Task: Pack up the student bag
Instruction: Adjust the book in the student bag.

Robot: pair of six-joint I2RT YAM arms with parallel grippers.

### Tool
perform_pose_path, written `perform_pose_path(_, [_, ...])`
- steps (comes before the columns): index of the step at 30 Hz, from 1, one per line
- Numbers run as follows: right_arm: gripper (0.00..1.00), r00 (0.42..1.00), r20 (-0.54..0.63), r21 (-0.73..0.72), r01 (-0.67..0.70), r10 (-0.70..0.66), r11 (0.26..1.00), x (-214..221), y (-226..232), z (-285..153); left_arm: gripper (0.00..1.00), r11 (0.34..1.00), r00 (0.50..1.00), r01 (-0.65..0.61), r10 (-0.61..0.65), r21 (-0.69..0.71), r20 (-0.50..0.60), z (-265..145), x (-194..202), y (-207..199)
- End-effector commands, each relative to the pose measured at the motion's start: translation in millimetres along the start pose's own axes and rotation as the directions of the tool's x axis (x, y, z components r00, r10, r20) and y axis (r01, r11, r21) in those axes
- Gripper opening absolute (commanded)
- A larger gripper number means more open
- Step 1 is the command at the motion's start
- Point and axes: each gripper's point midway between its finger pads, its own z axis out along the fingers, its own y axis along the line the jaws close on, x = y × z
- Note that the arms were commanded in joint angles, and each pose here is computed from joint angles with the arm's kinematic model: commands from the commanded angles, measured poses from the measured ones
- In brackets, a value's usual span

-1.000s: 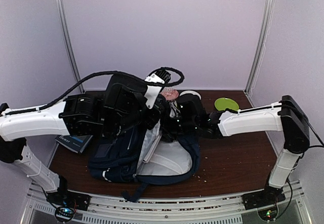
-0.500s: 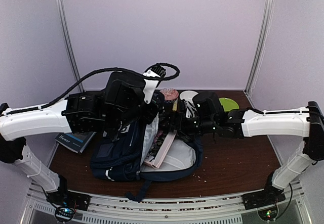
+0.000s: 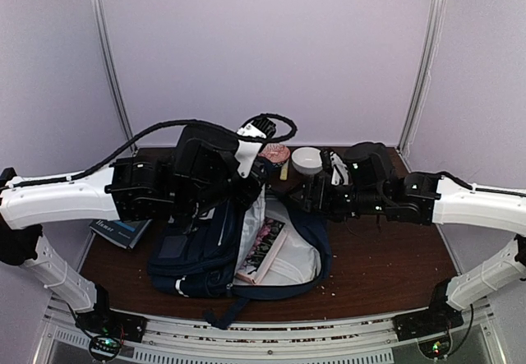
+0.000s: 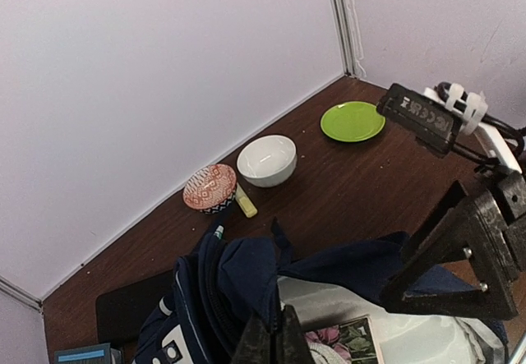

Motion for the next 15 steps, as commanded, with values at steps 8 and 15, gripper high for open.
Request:
perform_pose_path(8, [0.5, 0.984, -0.159, 0.003, -0.079, 0.079, 0.997, 71, -14, 43, 0.0, 0.993, 0.978, 0.115, -0.117, 0.018, 0.171, -16, -49, 15])
perform_pose_path(15, [0.49, 0.982, -0.167, 0.053, -0.084, 0.091, 0.995, 75, -21, 85, 0.0, 0.988, 0.974, 0.12, -0.137, 0.101, 0.18, -22, -50, 6])
